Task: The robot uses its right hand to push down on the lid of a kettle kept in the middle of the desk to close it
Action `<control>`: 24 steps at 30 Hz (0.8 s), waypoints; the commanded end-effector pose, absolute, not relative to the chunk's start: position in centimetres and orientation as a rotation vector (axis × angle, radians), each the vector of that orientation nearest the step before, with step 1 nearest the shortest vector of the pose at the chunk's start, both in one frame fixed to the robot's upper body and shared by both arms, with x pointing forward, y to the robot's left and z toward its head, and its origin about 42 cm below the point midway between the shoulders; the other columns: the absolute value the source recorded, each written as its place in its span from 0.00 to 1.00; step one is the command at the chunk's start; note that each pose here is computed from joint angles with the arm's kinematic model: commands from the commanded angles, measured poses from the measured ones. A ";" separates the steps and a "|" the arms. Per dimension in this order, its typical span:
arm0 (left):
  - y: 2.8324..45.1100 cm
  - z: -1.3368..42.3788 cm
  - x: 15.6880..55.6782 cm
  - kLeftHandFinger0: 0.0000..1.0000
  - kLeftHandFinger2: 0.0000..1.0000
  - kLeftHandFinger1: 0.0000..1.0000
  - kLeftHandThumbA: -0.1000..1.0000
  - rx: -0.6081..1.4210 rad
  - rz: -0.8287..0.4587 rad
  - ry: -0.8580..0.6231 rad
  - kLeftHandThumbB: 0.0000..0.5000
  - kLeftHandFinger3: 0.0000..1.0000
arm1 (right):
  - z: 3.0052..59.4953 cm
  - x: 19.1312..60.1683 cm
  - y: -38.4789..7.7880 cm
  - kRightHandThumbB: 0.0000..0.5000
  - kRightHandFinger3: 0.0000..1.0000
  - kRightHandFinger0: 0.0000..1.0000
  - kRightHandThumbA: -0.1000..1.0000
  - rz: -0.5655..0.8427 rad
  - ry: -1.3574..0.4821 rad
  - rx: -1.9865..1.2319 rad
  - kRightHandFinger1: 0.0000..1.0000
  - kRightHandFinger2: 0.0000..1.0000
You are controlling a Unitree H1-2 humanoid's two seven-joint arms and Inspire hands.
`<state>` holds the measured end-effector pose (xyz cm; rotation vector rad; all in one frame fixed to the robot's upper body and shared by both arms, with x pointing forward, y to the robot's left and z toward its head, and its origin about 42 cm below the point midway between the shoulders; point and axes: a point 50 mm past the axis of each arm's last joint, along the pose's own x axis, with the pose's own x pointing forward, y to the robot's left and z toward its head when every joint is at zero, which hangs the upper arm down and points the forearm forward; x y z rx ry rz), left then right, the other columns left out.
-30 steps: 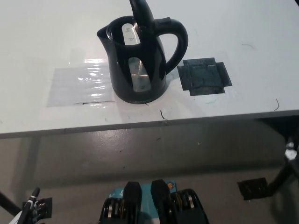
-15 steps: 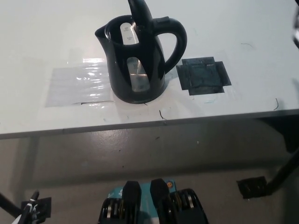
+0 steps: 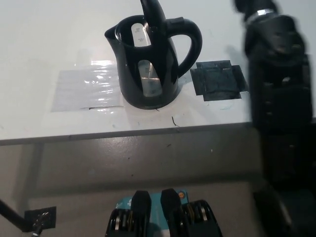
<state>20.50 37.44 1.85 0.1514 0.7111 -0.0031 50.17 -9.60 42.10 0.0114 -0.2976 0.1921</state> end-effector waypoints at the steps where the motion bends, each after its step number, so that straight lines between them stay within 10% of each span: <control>1: 37.8 2.6 20.3 1.00 1.00 1.00 1.00 0.166 -0.041 0.700 0.23 1.00 | 43.8 50.8 -6.9 0.09 1.00 1.00 0.39 0.201 -0.263 0.025 1.00 1.00; 24: 36.7 1.5 18.3 1.00 1.00 1.00 1.00 0.190 -0.065 0.746 0.23 1.00 | 43.0 52.4 -1.7 0.07 1.00 1.00 0.44 0.219 -0.135 -0.067 1.00 1.00</control>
